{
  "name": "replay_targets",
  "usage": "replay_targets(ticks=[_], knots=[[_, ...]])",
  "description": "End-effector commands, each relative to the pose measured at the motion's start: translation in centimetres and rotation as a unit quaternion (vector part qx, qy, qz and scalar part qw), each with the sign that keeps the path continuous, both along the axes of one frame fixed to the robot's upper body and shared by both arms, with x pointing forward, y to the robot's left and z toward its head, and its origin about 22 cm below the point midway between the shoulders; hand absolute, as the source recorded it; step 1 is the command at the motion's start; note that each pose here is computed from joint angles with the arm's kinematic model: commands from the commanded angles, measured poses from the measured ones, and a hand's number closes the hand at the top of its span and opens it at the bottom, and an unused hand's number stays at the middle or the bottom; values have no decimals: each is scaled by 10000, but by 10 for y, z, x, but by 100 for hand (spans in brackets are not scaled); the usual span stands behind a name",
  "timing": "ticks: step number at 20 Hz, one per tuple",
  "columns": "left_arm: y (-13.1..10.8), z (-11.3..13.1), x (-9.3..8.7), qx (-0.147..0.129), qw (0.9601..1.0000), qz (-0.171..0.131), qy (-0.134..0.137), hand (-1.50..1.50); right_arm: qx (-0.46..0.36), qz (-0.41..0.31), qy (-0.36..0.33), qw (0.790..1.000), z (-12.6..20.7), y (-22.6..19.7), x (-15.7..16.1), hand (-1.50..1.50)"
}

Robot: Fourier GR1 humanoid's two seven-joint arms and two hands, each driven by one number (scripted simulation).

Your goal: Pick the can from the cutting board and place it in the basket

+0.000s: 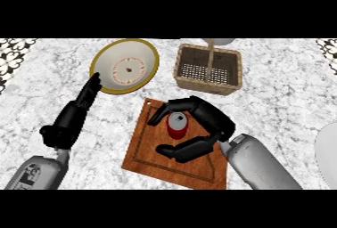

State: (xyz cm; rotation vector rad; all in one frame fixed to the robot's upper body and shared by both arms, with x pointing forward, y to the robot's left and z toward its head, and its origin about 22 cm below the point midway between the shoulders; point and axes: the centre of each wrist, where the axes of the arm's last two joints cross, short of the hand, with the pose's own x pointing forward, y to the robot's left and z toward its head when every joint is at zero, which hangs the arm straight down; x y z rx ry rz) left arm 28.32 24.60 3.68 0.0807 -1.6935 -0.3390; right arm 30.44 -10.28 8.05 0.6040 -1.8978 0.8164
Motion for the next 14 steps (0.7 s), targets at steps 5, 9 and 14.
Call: replay_targets(ticks=[5,9,14], knots=[[13,2,-10,27,9997,-202,109,0,-974,-1089,-926,9849,-16,61,-42,-150],[25,11,-3,34,9999,-56,138,0,-1603,-2030,-1656,9517,46,48,-25,-150],[31,13,-1,74,9998,-105,161,0,-3369,-2367,-2166,8852,101,33,-8,-150]])
